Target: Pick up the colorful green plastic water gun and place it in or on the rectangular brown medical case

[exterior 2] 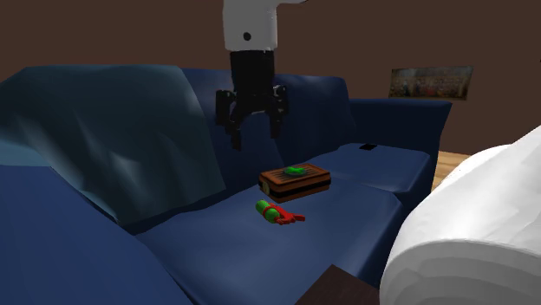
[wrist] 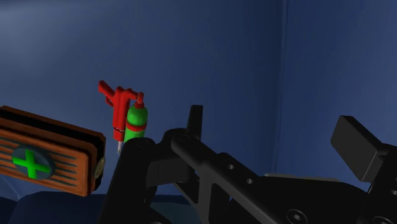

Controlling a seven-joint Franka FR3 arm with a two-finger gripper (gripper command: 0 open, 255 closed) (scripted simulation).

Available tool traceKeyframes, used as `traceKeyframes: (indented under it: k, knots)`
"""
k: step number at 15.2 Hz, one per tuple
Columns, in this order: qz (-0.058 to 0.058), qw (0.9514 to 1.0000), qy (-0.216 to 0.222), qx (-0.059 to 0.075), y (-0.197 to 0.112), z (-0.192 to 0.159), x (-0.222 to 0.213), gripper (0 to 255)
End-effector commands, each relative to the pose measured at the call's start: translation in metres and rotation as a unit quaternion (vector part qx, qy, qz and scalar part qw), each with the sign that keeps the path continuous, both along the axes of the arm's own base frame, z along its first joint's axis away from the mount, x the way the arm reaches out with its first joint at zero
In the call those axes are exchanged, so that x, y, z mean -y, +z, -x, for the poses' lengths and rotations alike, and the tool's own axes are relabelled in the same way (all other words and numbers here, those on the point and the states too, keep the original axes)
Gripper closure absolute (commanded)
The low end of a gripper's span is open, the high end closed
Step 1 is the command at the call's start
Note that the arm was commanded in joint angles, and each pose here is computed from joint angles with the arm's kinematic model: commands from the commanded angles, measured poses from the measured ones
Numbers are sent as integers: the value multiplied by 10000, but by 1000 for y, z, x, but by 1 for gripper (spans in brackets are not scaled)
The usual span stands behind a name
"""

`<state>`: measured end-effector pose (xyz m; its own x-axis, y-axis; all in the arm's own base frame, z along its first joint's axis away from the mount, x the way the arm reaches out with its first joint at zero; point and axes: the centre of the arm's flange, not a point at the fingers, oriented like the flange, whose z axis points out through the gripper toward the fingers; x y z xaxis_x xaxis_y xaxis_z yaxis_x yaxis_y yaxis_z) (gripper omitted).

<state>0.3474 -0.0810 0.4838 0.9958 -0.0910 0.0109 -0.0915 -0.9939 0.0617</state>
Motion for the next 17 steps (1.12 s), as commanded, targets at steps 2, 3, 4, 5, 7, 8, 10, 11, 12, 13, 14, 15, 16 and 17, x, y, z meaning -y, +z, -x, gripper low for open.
traceKeyframes:
  k: [2, 3, 4, 5, 7, 8, 10, 11, 12, 13, 14, 15, 16, 17]
  knots:
    - [81, 9999, -22, 89, -35, -10, 18, 0]
    - [107, 9999, -31, 114, -45, -13, 24, 0]
    - [132, 9998, -40, 140, -56, -17, 30, 0]
    - [158, 9997, -49, 165, -66, -20, 36, 0]
    - [209, 9995, -67, 215, -87, -27, 49, 0]
    - [235, 9994, -77, 240, -97, -31, 56, 0]
    - [286, 9991, -95, 290, -117, -39, 69, 0]
    - [311, 9990, -104, 315, -127, -42, 75, 0]
    - [337, 9988, -113, 340, -137, -46, 82, 0]
    - [363, 9986, -122, 366, -147, -50, 89, 0]
    - [388, 9984, -132, 391, -157, -54, 95, 0]
    - [414, 9982, -141, 416, -167, -58, 102, 0]
    - [439, 9979, -150, 441, -177, -62, 109, 0]
    - [465, 9977, -159, 466, -187, -66, 116, 0]
